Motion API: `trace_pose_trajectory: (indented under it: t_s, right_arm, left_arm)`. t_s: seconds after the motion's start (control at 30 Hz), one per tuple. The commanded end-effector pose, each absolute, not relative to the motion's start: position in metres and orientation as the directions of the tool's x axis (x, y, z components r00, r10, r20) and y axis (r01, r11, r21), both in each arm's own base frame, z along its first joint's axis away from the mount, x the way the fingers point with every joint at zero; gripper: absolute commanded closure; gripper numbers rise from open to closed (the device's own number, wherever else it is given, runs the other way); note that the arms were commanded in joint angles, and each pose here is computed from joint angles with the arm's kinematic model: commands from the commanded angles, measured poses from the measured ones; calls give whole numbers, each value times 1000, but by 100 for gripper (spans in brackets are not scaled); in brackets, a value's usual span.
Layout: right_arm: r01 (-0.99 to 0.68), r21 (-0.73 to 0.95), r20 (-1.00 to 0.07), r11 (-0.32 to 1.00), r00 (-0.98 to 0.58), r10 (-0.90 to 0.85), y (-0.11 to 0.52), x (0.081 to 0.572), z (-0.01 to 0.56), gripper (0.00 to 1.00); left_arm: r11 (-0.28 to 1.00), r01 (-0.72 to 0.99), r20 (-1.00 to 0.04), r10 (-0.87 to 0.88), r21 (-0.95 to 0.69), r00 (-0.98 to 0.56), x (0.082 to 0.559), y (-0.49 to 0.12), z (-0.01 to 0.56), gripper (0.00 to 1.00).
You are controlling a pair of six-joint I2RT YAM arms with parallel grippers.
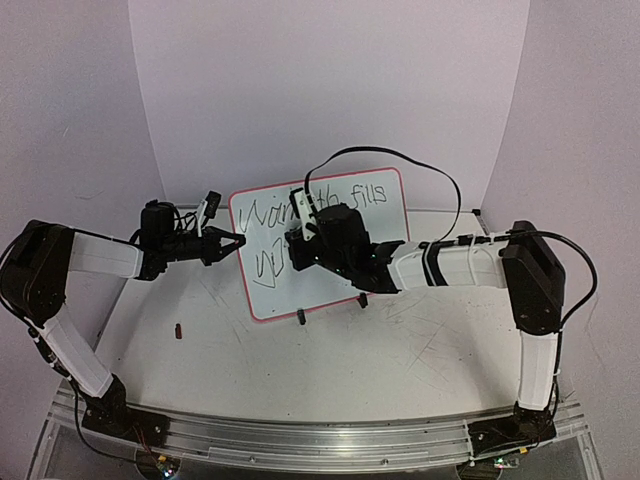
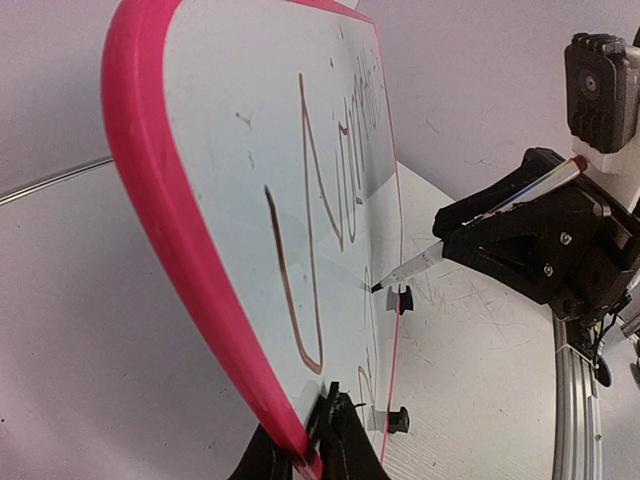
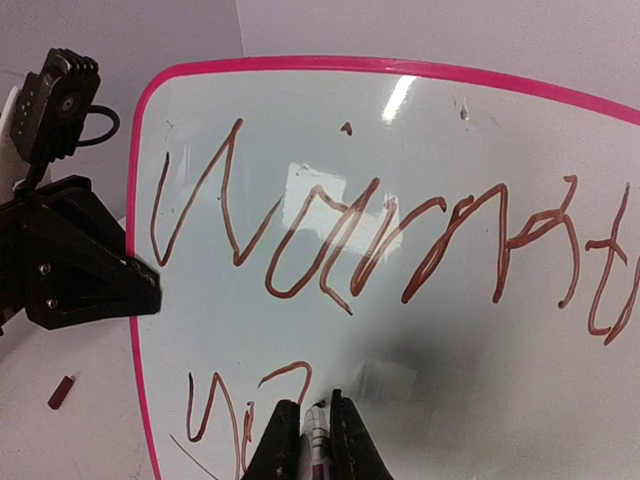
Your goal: Write a sentence on the whiteboard
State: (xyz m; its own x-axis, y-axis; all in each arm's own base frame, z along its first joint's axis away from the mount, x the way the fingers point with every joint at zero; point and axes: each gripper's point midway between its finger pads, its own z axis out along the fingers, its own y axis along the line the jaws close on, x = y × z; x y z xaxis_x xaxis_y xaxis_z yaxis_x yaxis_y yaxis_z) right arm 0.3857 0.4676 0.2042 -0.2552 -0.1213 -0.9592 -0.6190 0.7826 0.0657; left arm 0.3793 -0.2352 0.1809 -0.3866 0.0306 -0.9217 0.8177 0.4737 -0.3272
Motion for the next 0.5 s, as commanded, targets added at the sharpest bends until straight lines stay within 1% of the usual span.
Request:
trace_pose_trajectory:
  t_s: [0.0,0.3,0.47]
  right_arm:
    - [-619,74,-949,782,-284,-135,467,378,189,100]
    - [-612,88,-933,786,-328,-150,463,367,168,100]
    - [-567,53,-944,822,-297,-144,453,378,179,100]
  left_arm:
    - [601,775,-933,127,-198,-337,399,-221,158,100]
    - [600,775,-932,128,-200,-339,399,-221,157,100]
    - [599,775,-931,129,-201,-341,399,-221,156,100]
